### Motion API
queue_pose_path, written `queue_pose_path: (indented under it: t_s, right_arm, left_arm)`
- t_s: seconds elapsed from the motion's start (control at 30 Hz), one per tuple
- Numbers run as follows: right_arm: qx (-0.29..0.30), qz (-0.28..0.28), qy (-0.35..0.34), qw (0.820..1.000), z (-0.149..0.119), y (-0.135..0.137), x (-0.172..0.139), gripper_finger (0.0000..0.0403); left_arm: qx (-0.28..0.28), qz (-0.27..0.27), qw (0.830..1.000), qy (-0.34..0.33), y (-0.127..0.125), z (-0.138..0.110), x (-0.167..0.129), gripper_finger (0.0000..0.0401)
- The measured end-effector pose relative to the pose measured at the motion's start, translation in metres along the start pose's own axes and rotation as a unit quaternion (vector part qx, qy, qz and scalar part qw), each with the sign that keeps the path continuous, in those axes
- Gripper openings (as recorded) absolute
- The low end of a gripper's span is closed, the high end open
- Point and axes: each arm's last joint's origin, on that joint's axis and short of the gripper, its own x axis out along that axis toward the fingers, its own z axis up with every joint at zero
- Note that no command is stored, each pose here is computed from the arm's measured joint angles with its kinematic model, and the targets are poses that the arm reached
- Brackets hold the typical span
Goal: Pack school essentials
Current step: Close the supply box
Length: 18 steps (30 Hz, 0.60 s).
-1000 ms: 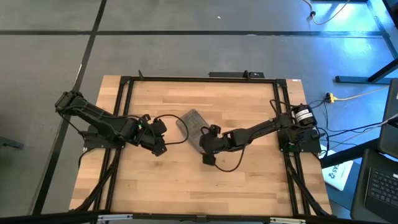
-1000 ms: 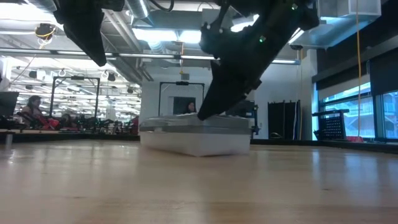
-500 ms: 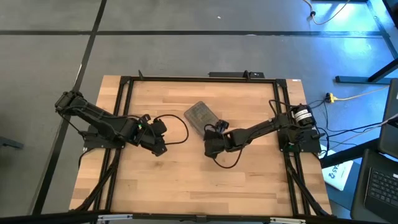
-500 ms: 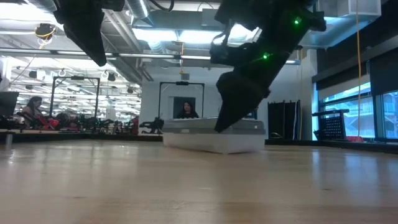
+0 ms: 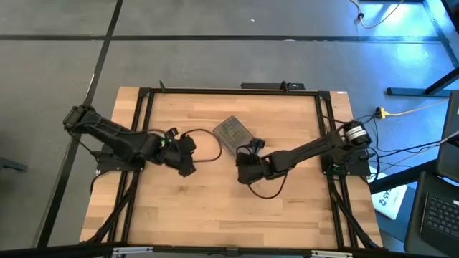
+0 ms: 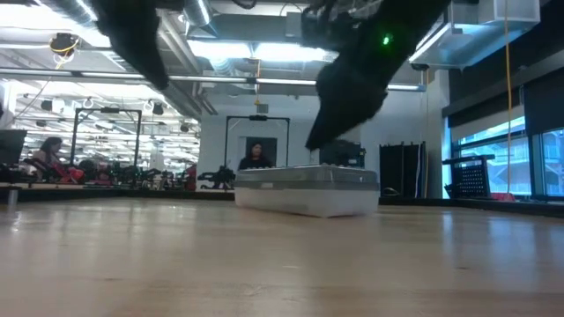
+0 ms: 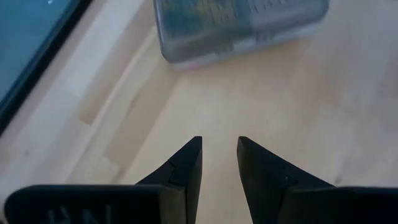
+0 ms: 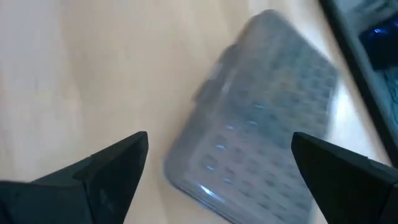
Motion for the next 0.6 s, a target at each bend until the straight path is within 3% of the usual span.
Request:
queue_pose_path:
  t_s: [0.17, 0.3, 0.47, 0.6]
  right_arm:
    - [0.066, -0.003, 0.017, 0.998, 0.0, -0.023, -0.03, 0.0397]
    - [0.121, 0.042, 0.04, 0.991, 0.0, -0.034, -0.047, 0.0397]
    - [0.116, 0.096, 0.064, 0.987, 0.0, -0.034, -0.051, 0.0397]
    - [0.113, 0.106, 0.07, 0.985, -0.001, -0.032, -0.049, 0.0397]
  left_arm:
    - [0.0, -0.008, 1.0, -0.002, 0.014, 0.019, 0.015, 0.0096]
    - [0.011, -0.021, 1.0, -0.016, 0.025, 0.034, 0.026, 0.0096]
    - [0.033, -0.058, 0.998, -0.009, 0.047, 0.05, 0.042, 0.0096]
    - [0.075, -0.111, 0.991, -0.007, 0.064, 0.063, 0.061, 0.0096]
